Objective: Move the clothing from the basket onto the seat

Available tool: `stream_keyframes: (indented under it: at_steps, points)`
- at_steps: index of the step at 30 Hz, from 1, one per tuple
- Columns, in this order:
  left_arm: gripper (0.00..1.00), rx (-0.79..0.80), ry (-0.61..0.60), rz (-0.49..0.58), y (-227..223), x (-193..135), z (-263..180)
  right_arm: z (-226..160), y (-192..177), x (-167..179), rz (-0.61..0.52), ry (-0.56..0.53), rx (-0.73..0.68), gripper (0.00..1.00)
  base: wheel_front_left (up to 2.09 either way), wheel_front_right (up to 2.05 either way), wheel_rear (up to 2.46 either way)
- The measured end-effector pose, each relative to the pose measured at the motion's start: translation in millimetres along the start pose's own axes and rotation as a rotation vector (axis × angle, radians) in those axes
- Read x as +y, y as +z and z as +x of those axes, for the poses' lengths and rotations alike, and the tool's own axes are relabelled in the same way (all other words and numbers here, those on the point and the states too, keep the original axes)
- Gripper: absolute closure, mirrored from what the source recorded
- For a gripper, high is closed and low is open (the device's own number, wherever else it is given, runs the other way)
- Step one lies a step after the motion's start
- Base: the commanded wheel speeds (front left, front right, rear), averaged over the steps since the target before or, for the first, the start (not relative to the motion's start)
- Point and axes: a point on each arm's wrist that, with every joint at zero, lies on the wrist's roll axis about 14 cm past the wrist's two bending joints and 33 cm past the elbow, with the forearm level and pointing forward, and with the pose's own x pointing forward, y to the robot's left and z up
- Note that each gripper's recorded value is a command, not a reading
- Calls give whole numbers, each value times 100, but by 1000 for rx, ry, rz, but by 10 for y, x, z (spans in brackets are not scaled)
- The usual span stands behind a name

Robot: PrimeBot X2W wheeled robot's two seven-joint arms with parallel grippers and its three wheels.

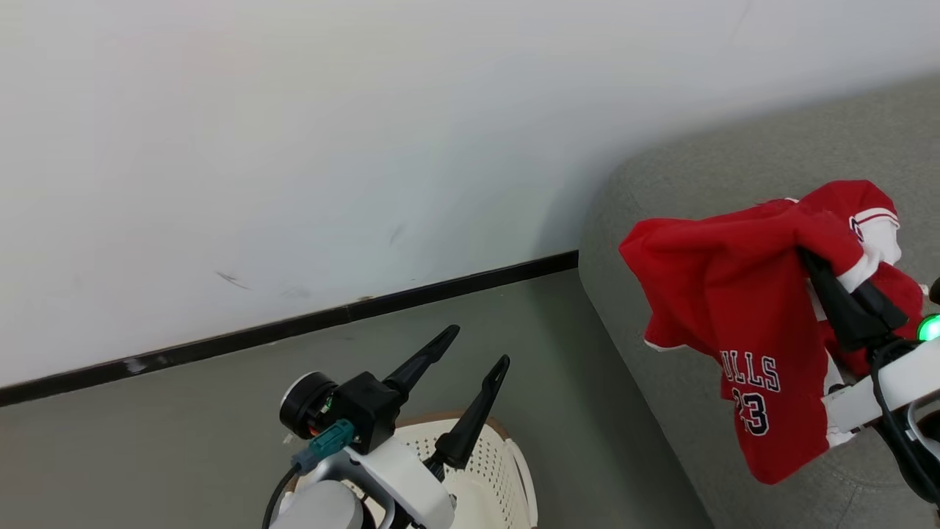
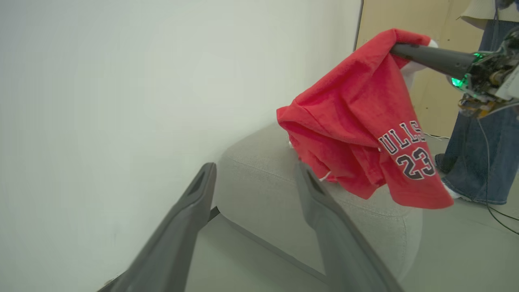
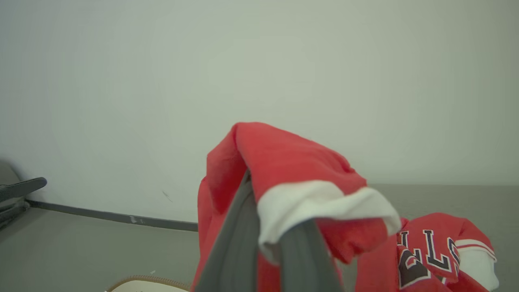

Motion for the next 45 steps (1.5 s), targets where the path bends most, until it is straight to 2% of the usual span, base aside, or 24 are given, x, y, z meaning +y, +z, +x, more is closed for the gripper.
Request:
stream_keyframes:
  at_steps: [16,23,29,33,41,45]
  points:
    - [0,39,-173,-73,-267,-539,165,-615,65,-494,-59,-205,23,100,0,0,0]
    - [0,51,-218,-98,-351,-666,228,-918,78,-745,-60,-333,32,100,0,0,0]
    - [0,66,-235,-118,-441,-693,278,-1026,63,-873,-47,-391,44,100,0,0,0]
    - [0,75,-225,-116,-506,-638,309,-944,66,-965,-60,-392,54,100,0,0,0]
    - [0,47,-174,-73,-506,-329,418,-443,628,-1403,-176,-404,-62,100,0,0,0]
    - [0,38,-156,-70,-523,-213,442,-238,791,-1621,-210,-436,-84,100,0,0,0]
